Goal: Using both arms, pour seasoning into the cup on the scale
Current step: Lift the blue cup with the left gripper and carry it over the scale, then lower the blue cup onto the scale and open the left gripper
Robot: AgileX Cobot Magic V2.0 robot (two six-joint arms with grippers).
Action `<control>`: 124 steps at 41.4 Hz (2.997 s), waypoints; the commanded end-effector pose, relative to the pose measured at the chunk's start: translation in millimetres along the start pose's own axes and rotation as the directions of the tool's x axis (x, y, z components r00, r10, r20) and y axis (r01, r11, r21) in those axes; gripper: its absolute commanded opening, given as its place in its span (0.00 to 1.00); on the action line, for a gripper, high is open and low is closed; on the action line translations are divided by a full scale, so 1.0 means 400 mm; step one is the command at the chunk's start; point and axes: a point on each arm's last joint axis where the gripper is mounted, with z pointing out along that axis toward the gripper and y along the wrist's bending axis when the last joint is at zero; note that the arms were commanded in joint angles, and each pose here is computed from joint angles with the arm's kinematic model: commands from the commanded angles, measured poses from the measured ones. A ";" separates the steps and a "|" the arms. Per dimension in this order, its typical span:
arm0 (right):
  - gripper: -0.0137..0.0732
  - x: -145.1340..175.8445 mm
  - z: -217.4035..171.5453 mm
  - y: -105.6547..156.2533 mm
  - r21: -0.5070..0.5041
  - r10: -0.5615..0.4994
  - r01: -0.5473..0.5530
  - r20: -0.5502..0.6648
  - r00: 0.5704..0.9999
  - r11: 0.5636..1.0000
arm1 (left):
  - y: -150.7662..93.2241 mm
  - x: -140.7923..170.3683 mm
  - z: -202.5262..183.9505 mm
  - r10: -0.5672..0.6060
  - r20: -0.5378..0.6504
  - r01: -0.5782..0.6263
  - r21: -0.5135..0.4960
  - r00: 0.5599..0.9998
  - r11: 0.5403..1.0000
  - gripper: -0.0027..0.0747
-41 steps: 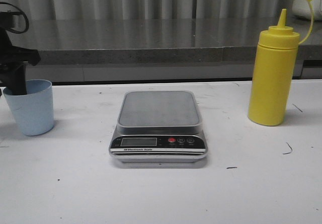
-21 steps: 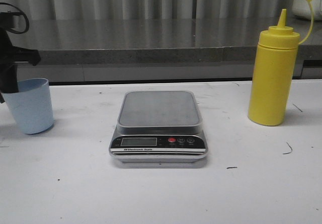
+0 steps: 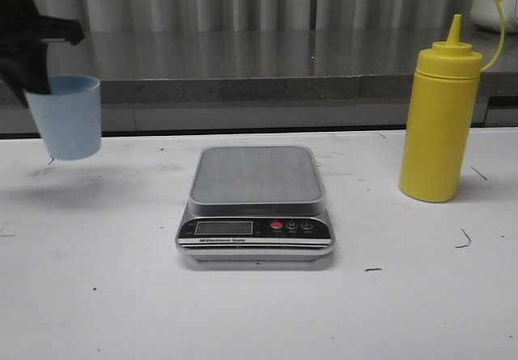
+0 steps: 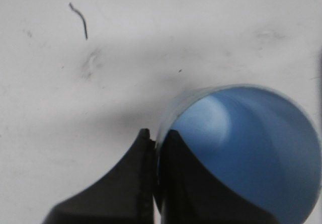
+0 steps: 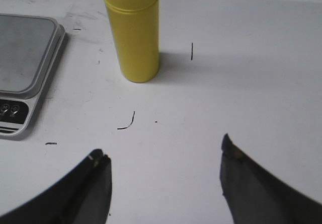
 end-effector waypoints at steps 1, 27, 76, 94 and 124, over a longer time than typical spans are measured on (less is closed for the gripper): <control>0.72 -0.039 -0.014 -0.002 0.011 -0.014 0.012 0.100 0.995 1.000 | -0.058 -0.043 -0.125 0.037 0.146 -0.042 0.028 0.989 0.999 0.01; 0.72 -0.039 -0.014 -0.002 0.011 -0.014 0.012 0.100 0.995 1.000 | -0.410 -0.061 -0.152 0.297 0.258 -0.341 0.143 0.919 0.929 0.01; 0.72 -0.039 -0.014 -0.002 0.011 -0.014 0.012 0.099 0.995 1.000 | -0.455 -0.058 0.015 0.178 0.124 -0.195 0.143 0.976 0.970 0.01; 0.72 -0.039 -0.014 -0.002 0.011 -0.014 0.012 0.099 0.995 1.000 | -0.458 -0.056 0.026 0.174 0.111 -0.190 0.152 0.979 0.970 0.14; 0.72 -0.039 -0.014 -0.002 0.011 -0.014 0.012 0.099 0.995 1.000 | -0.395 -0.008 -0.334 0.256 0.296 -0.299 0.111 0.920 0.948 0.54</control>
